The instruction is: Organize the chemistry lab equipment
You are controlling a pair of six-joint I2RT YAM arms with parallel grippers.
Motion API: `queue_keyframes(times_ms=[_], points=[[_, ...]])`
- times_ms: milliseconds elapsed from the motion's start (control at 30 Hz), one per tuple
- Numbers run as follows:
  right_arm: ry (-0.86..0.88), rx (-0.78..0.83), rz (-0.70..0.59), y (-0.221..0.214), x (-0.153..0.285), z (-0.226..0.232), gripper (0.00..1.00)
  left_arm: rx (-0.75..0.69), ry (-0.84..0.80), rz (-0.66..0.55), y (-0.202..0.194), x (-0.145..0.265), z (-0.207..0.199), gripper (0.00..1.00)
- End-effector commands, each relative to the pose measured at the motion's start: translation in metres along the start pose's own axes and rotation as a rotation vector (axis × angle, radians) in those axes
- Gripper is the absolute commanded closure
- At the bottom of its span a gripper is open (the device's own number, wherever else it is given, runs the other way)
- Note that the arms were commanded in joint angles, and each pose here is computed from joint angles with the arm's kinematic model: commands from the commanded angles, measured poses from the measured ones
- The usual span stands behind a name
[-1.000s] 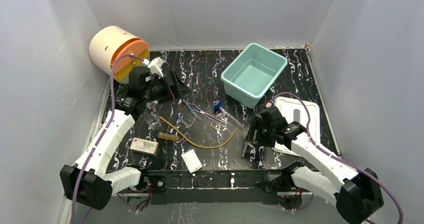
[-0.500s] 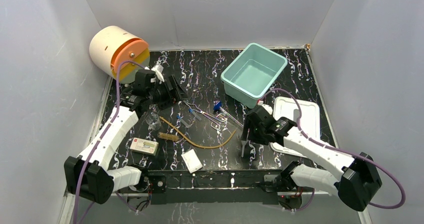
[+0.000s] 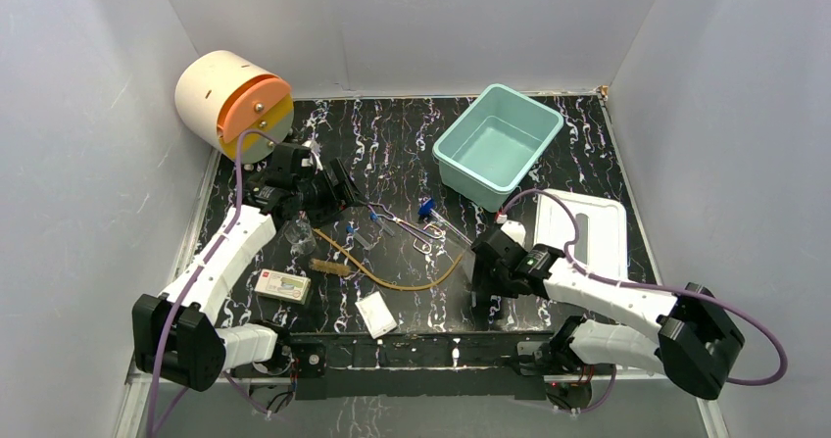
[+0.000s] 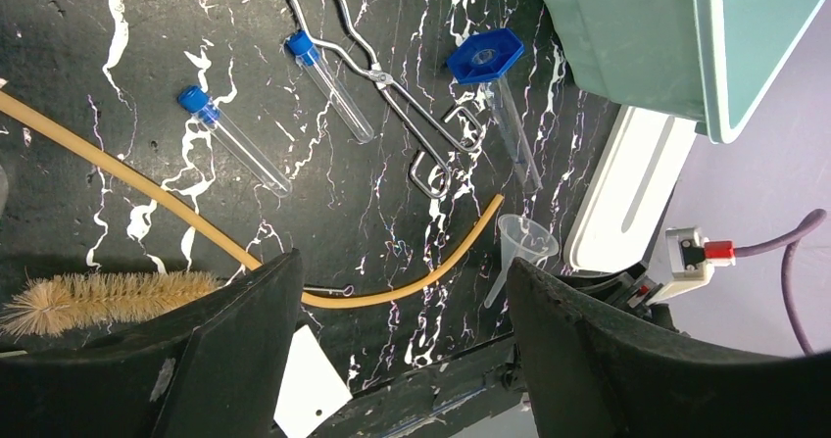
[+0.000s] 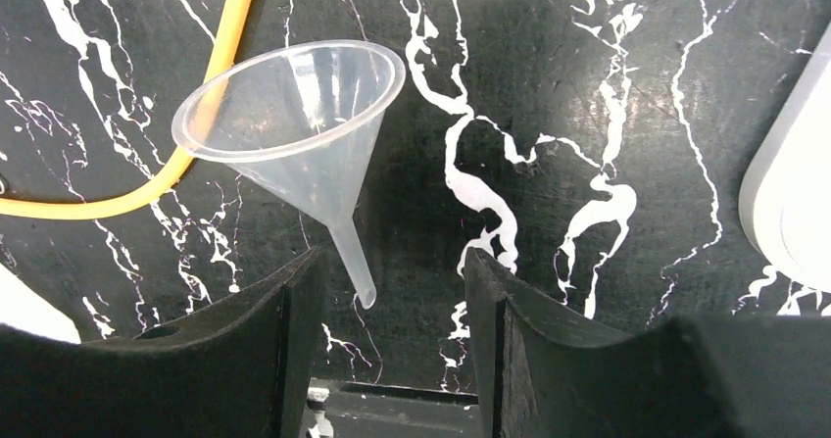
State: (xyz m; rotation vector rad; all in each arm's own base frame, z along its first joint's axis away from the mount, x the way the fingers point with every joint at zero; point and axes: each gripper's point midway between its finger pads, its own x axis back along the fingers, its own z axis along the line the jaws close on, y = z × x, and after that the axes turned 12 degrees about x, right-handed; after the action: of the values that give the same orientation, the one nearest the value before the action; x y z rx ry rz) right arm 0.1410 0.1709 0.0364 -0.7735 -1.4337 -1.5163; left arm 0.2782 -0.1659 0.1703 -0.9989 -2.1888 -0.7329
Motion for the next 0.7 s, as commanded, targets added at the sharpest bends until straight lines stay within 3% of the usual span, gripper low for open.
queue_keyframes(times_ms=[0,167,567,667], points=[[0.021,0.027,-0.038,0.009,-0.006,0.013,0.39,0.012,-0.013,0.016,-0.007,0.006,-0.001,0.26],[-0.031,0.073,-0.010,0.007,-0.014,0.014,0.45,0.015,-0.018,0.019,-0.008,0.007,-0.002,0.25],[-0.054,0.153,-0.005,0.015,-0.013,0.021,0.99,0.013,-0.031,0.007,-0.011,0.017,-0.002,0.23],[-0.005,0.194,-0.054,0.033,0.003,0.034,1.00,0.014,-0.036,0.005,-0.012,0.020,-0.004,0.23]])
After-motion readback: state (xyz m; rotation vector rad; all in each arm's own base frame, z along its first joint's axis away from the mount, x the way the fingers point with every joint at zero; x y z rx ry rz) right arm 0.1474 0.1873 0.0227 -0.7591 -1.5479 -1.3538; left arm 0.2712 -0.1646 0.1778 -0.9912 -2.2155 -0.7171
